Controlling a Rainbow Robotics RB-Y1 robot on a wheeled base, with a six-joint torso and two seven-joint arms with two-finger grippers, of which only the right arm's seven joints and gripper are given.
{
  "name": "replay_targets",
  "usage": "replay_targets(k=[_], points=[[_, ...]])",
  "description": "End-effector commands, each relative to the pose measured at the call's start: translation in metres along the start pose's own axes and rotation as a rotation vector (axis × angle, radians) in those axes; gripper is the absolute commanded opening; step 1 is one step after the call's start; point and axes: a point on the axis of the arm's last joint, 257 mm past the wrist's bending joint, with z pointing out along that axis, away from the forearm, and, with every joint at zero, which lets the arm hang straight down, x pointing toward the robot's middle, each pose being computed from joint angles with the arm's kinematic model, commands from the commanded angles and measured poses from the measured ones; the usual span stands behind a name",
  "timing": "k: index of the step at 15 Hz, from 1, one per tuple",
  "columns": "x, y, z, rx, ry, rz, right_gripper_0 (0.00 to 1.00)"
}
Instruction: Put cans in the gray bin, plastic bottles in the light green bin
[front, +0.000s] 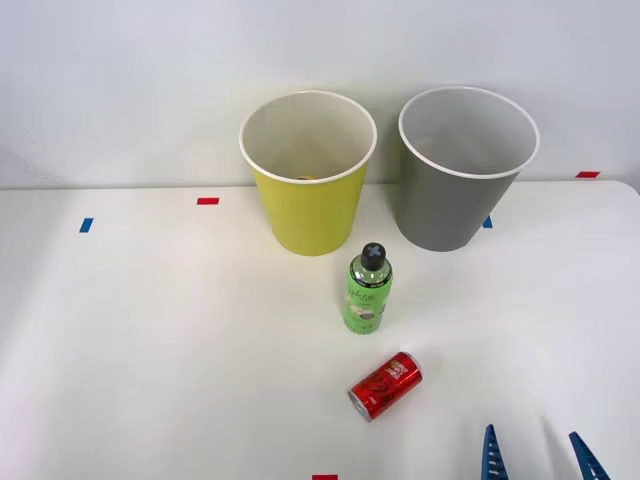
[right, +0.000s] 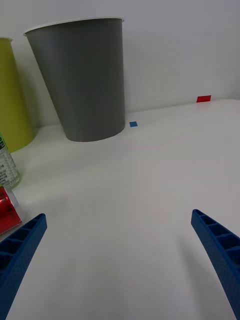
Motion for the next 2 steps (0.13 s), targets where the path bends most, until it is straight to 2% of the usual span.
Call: replay_targets(k=[1, 2], points=[[0.0001, 0.0, 0.0, 0.0, 0.0, 0.0, 1.0], [0.0001, 0.0, 0.0, 0.0, 0.0, 0.0, 1.0]])
